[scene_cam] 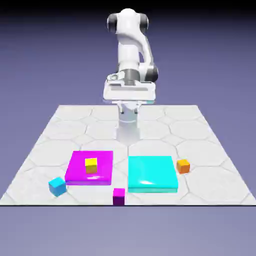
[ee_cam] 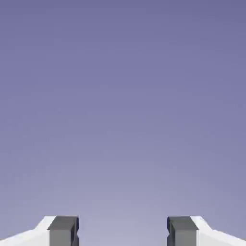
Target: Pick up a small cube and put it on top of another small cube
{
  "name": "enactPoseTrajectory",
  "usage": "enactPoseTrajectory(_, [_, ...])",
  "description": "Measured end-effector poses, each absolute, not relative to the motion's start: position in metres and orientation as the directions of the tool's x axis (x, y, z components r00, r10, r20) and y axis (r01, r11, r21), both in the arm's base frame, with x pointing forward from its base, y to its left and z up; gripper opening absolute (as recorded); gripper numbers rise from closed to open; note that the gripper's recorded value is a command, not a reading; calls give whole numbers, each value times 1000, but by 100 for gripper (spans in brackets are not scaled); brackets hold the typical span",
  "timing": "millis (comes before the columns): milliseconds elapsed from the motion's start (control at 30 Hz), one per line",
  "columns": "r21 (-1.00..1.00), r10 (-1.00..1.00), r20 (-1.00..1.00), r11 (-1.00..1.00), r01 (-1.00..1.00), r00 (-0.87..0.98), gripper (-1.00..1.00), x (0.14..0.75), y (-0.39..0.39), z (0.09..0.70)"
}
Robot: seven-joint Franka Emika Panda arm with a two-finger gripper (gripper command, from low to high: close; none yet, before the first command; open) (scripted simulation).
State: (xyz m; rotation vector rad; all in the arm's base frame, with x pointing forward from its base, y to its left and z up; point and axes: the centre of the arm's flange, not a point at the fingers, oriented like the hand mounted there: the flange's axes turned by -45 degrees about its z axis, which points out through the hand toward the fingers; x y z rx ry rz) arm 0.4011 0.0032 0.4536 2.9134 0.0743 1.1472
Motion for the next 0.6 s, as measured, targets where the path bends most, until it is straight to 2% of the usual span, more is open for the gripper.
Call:
enactPoseTrajectory(300, [-5,13,389,-1000,16,921,0,483,-9,402])
enactPoseTrajectory(600, [-17,-15,51,-1000,-14,999,0,547,-23,325])
